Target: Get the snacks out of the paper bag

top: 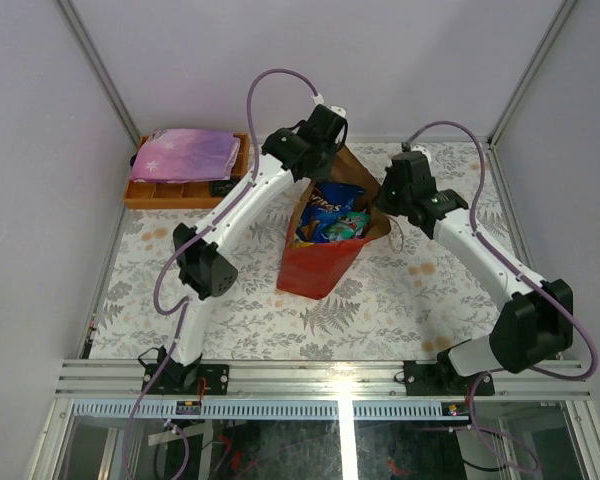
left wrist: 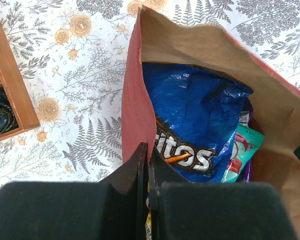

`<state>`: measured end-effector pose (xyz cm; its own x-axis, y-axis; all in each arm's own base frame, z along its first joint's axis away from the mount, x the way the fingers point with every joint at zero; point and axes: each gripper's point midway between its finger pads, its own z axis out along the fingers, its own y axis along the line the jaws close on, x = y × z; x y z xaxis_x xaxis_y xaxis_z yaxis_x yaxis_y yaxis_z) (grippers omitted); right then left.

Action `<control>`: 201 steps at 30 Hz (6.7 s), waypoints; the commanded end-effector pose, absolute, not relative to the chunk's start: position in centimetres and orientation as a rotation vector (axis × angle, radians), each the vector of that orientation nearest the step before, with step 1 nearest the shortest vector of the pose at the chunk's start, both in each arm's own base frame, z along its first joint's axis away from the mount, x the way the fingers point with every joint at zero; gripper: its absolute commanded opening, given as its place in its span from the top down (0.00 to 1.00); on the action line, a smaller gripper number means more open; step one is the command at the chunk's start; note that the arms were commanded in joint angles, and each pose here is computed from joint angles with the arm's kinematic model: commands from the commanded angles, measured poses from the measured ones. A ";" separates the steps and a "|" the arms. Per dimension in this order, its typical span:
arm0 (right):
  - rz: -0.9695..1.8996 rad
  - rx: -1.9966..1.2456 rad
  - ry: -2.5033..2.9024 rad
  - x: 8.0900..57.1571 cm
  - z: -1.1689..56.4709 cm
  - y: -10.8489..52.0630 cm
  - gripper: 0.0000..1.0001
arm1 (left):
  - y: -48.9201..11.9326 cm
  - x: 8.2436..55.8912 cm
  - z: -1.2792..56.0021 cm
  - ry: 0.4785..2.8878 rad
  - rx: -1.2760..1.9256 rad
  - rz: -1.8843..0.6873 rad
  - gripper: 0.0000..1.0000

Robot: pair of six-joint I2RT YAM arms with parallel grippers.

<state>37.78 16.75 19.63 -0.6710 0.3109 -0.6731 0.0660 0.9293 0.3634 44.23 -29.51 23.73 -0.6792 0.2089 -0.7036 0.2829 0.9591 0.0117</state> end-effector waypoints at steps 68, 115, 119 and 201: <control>0.813 1.287 1.878 21.6 3.3 9.3 0.24 | -46.3 16.7 40.6 1.796 0.855 -0.757 0.00; 1.215 1.126 1.791 39.3 3.8 25.2 0.35 | -19.4 45.7 16.1 2.094 -0.450 -0.378 0.00; 1.227 1.041 1.805 42.7 5.2 26.6 0.31 | -19.0 50.6 17.2 2.060 -0.408 -0.324 0.00; 0.369 0.526 1.967 33.1 18.6 3.9 0.01 | -36.0 28.5 23.9 1.917 0.861 -0.485 0.00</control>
<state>35.55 4.48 22.36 -0.3409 0.4307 -0.8356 0.1465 0.9024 0.4053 29.83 -34.59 21.12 -0.4053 0.4125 -0.8159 0.6359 0.7684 0.0726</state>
